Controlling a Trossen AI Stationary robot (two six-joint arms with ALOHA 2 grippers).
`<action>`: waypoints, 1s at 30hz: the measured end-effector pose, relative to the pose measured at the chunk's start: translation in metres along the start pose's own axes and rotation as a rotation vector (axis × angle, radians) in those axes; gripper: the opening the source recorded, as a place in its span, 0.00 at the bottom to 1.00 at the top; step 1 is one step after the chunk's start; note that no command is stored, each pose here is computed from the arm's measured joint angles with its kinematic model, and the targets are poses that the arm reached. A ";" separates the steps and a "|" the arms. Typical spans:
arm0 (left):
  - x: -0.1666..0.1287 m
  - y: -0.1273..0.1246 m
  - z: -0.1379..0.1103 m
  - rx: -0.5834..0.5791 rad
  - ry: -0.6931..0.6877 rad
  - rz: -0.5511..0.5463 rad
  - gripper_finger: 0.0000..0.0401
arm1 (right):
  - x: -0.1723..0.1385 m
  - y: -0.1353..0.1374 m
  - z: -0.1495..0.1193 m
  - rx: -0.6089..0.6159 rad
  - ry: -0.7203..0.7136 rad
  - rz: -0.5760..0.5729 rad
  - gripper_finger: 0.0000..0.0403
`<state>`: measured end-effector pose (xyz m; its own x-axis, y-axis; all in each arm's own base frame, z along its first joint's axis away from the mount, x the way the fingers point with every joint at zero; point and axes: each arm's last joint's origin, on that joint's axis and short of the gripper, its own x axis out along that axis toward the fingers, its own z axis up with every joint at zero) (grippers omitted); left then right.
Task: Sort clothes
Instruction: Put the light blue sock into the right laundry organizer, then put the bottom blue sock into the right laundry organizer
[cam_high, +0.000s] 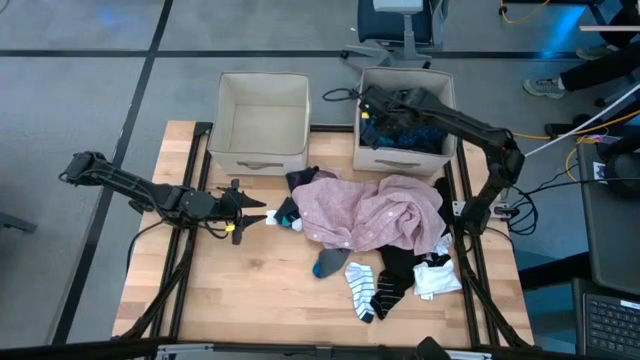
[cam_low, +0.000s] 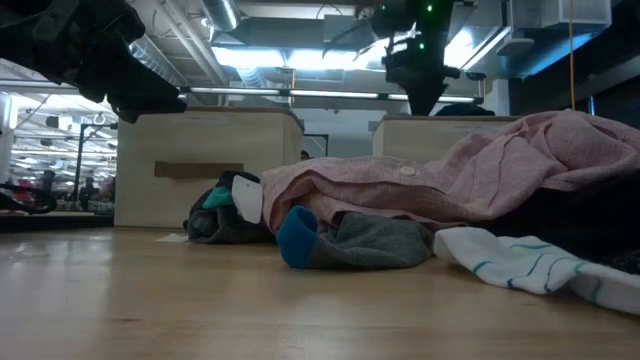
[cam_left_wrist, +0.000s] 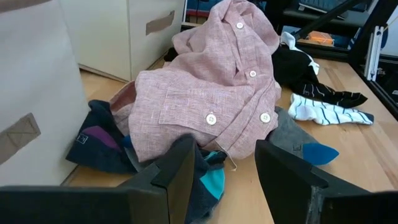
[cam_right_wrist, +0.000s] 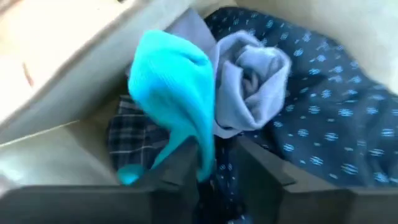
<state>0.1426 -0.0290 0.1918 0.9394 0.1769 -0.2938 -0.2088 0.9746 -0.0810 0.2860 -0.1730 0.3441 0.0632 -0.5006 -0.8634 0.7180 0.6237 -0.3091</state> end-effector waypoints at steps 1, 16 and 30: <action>0.000 0.000 0.000 -0.002 0.000 -0.001 0.40 | -0.006 0.000 0.000 -0.007 -0.001 0.004 0.35; 0.000 0.001 -0.002 0.016 0.018 0.021 0.40 | -0.078 0.104 -0.002 -0.260 -0.388 0.349 0.63; 0.000 0.002 -0.004 0.043 0.031 0.034 0.40 | -0.008 0.271 -0.042 -0.730 -0.766 0.526 0.63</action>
<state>0.1412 -0.0278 0.1882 0.9229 0.2066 -0.3249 -0.2282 0.9732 -0.0293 0.4508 0.0247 0.2506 0.8104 -0.1537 -0.5653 -0.0717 0.9317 -0.3560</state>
